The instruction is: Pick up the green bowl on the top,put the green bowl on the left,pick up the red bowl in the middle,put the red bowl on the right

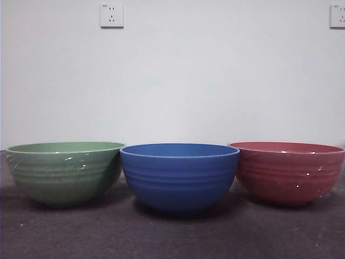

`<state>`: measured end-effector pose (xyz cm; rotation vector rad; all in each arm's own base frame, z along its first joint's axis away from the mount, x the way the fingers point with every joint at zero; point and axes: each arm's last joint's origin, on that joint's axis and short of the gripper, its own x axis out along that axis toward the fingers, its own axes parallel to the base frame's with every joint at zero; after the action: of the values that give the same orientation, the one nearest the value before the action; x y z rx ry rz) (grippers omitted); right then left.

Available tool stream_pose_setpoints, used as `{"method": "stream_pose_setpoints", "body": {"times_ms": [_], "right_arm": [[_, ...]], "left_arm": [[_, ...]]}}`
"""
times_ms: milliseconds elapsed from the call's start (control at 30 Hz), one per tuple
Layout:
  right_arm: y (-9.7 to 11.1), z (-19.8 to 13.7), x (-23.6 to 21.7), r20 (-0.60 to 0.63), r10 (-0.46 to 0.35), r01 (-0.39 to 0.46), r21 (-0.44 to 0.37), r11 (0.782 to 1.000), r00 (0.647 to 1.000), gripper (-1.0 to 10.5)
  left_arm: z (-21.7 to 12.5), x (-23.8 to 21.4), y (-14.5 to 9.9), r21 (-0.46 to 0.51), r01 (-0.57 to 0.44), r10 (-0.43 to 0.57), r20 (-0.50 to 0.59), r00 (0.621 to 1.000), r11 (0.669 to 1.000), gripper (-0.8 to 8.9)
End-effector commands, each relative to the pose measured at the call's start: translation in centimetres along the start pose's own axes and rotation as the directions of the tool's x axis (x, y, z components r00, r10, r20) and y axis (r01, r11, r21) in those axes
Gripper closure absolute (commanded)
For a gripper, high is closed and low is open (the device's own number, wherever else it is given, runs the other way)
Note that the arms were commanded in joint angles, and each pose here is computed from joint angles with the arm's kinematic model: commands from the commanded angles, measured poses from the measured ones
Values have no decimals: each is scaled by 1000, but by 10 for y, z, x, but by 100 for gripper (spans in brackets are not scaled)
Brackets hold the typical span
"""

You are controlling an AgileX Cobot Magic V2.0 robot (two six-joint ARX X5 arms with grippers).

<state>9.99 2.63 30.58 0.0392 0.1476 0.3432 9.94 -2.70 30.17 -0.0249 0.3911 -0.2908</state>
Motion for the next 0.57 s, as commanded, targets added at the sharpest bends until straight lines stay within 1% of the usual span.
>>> {"method": "stream_pose_setpoints", "body": {"times_ms": [33, 200, 233, 267, 300, 333, 467, 567], "right_arm": [[0, -1, 1, 0, 2, -2, 11, 1000, 1000, 945], [0, -1, 1, -3, 3, -2, 12, 1000, 1000, 945], [0, -1, 1, -5, 2, -2, 12, 1000, 1000, 945], [0, -1, 1, -7, 1, -1, 12, 1000, 1000, 945], [0, -2, 1, -9, 0, 1, 12, 1000, 1000, 945], [0, -2, 0, -11, 0, 0, 13, 1000, 1000, 945], [0, -2, 1, -15, 2, -2, 13, 1000, 1000, 945], [0, -2, 1, -16, 1, -1, 13, 1000, 1000, 945]], "left_arm": [[-2, 0, 0, 0, -2, 2, -4, 1000, 1000, 817], [-2, 0, 0, 0, -1, 1, -4, 1000, 1000, 817], [-2, 0, 0, 8, 5, -5, -6, 1000, 1000, 817], [-3, -3, -1, 40, 0, 0, -5, 1000, 999, 817], [-5, -11, 1, 108, -54, 53, 14, 998, 993, 817], [-7, -16, 2, 123, -91, 89, 25, 996, 988, 817], [-24, -29, 8, 98, -185, 172, 125, 977, 978, 817], [-49, -19, 15, 68, -256, 237, 213, 948, 964, 817]]}}
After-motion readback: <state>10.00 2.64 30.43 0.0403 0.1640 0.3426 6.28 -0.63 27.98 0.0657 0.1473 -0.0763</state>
